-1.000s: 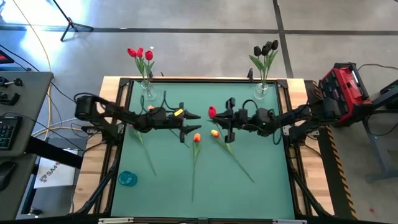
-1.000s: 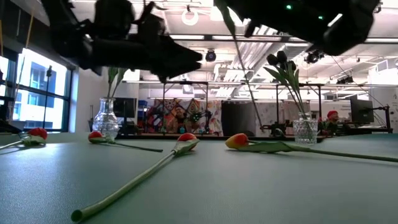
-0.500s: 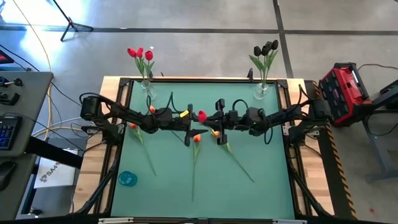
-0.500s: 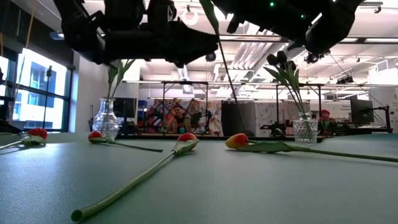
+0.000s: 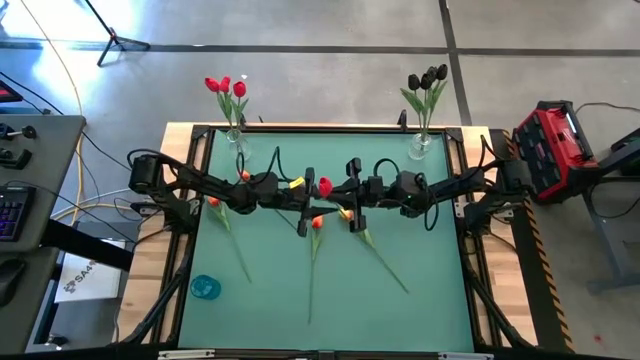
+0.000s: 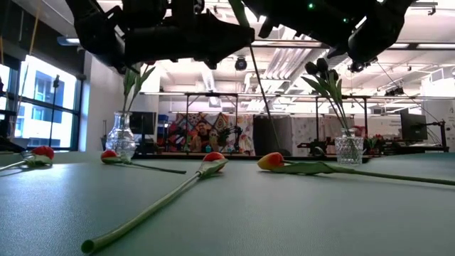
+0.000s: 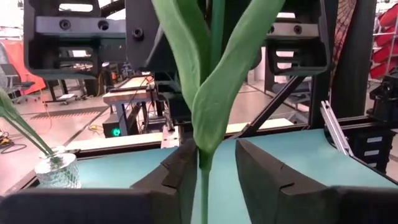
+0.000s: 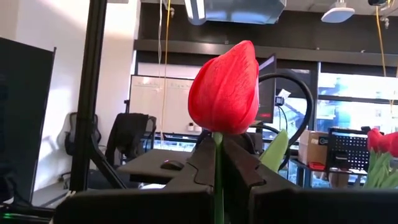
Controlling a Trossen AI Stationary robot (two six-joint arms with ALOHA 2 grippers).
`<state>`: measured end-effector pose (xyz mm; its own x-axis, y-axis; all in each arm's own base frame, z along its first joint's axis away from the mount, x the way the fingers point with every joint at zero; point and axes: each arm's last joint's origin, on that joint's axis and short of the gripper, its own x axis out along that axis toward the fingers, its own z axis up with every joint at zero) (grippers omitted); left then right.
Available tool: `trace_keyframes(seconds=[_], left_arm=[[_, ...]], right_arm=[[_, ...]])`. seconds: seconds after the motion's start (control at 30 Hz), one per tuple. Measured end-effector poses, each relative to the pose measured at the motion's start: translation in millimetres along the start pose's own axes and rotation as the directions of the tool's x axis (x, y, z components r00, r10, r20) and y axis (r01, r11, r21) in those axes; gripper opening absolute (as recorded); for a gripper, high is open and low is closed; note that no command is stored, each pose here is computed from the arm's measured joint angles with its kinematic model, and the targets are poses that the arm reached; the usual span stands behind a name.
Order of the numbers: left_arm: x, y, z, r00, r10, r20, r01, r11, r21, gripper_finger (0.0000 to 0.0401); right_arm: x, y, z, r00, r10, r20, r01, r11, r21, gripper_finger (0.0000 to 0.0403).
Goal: Sort flowers into vase by color
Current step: Put the red tulip into the top left transparent vase
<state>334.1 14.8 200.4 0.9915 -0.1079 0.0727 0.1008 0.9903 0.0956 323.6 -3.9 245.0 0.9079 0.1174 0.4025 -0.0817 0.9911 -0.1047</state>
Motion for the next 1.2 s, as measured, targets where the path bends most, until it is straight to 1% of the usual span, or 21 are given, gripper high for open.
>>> trace_keyframes(seconds=[0.17, 0.3, 0.4, 0.53, 0.7, 0.77, 0.83, 0.87, 0.93, 1.0, 1.03, 1.07, 1.13, 1.2], left_arm=[[0.0, 0.2, -0.4, 1.0, 0.008, -0.004, -0.008, 1.0, -0.001, 0.0049], [-0.3, 1.4, -3.5, 0.999, 0.022, -0.037, -0.023, 1.0, -0.006, 0.001], [-0.6, 2.9, -5.7, 0.998, 0.033, -0.059, -0.033, 0.999, -0.011, 0.0007], [-4.6, 5.2, -1.7, 0.987, 0.109, -0.122, -0.111, 0.994, -0.007, 0.0003], [-22.2, 9.0, 21.6, 0.947, 0.226, -0.229, -0.228, 0.973, 0.018, 0.0002], [-32.7, 10.4, 32.3, 0.921, 0.276, -0.274, -0.278, 0.96, 0.033, 0.0001], [-43.9, 10.4, 43.0, 0.904, 0.309, -0.294, -0.31, 0.95, 0.044, 0.0001], [-50.3, 9.8, 46.7, 0.904, 0.314, -0.291, -0.316, 0.948, 0.043, 0.0001], [-64.3, 7.8, 52.9, 0.908, 0.319, -0.27, -0.321, 0.946, 0.038, 0.0001], [-79.9, 6.4, 56.9, 0.907, 0.341, -0.248, -0.347, 0.938, 0.021, 0.0001], [-88.4, 6.5, 59.1, 0.897, 0.369, -0.243, -0.376, 0.927, 0.021, 0.0001], [-97.2, 7.3, 61.8, 0.879, 0.412, -0.239, -0.418, 0.908, 0.03, 0.0001], [-115.3, 10.1, 69.0, 0.818, 0.525, -0.235, -0.524, 0.849, 0.07, 0.0], [-132.5, 13.9, 78.7, 0.736, 0.638, -0.227, -0.63, 0.768, 0.115, 0.0]], right_arm=[[-0.2, -1.5, -0.7, 1.0, 0.006, -0.007, -0.005, 1.0, 0.028, 0.0002], [-1.2, -6.5, -3.7, 0.999, -0.007, -0.043, 0.01, 0.998, 0.063, 0.0015], [-2.0, -10.5, -7.5, 0.996, -0.018, -0.082, 0.024, 0.996, 0.081, 0.0031], [-4.3, -17.9, -10.8, 0.988, -0.033, -0.148, 0.051, 0.991, 0.124, 0.0059], [-10.5, -29.0, -1.8, 0.964, -0.061, -0.26, 0.106, 0.981, 0.161, 0.0096], [-14.3, -33.5, 3.2, 0.943, -0.1, -0.316, 0.163, 0.97, 0.179, 0.0108], [-21.0, -37.3, 4.7, 0.894, -0.167, -0.416, 0.26, 0.949, 0.178, 0.0116], [-25.5, -39.1, 3.7, 0.855, -0.204, -0.476, 0.315, 0.935, 0.165, 0.0118], [-36.3, -41.7, -0.6, 0.747, -0.286, -0.6, 0.425, 0.9, 0.1, 0.0119], [-46.3, -43.6, -4.8, 0.633, -0.369, -0.68, 0.532, 0.846, 0.035, 0.0119], [-50.8, -43.8, -6.7, 0.579, -0.402, -0.709, 0.572, 0.82, 0.002, 0.0119], [-54.2, -43.8, -8.9, 0.534, -0.427, -0.73, 0.602, 0.798, -0.027, 0.0119], [-58.7, -43.4, -12.3, 0.474, -0.453, -0.755, 0.636, 0.769, -0.062, 0.0119], [-60.3, -43.0, -15.6, 0.453, -0.454, -0.767, 0.648, 0.759, -0.067, 0.0119]])
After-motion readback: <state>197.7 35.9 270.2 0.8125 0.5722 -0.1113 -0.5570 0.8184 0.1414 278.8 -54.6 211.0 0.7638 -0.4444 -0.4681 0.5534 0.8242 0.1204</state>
